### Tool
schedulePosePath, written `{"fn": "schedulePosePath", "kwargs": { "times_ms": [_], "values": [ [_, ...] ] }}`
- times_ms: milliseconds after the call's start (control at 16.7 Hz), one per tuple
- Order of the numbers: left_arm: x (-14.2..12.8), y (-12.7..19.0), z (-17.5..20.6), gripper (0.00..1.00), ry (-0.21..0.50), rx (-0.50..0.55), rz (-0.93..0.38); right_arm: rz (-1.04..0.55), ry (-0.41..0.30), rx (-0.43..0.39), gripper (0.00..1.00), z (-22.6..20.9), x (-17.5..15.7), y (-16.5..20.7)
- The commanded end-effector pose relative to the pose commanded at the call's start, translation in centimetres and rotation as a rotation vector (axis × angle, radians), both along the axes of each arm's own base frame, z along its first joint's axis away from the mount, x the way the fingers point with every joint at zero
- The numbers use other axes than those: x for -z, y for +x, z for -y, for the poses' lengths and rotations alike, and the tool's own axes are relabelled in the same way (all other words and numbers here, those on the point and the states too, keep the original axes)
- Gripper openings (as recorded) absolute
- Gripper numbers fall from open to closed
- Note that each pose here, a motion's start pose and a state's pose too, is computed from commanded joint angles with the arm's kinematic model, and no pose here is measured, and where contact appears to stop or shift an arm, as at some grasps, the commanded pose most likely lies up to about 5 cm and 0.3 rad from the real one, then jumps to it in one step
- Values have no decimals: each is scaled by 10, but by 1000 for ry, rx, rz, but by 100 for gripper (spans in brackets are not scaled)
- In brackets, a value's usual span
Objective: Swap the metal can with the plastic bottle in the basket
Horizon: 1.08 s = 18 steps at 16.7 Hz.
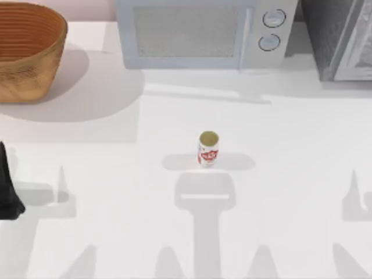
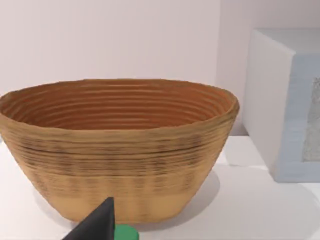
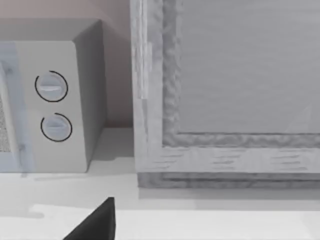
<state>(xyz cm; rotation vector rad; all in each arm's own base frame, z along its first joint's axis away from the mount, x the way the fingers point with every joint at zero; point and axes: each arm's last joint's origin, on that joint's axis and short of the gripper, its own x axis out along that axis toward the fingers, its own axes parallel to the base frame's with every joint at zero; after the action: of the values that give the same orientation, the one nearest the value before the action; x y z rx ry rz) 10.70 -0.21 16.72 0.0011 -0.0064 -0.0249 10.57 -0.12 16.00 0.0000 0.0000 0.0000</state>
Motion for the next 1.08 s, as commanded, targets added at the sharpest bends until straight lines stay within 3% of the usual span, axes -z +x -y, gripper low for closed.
{"fn": "schedulePosePath", "kwargs": {
  "times_ms": [480, 1080],
  "values": [
    [6, -1, -1, 100, -1, -21, -5, 0, 0, 0, 100, 0, 0, 0],
    [28, 22, -13, 100, 18, -43, -146, 0, 0, 0, 100, 0, 0, 0]
  ]
}}
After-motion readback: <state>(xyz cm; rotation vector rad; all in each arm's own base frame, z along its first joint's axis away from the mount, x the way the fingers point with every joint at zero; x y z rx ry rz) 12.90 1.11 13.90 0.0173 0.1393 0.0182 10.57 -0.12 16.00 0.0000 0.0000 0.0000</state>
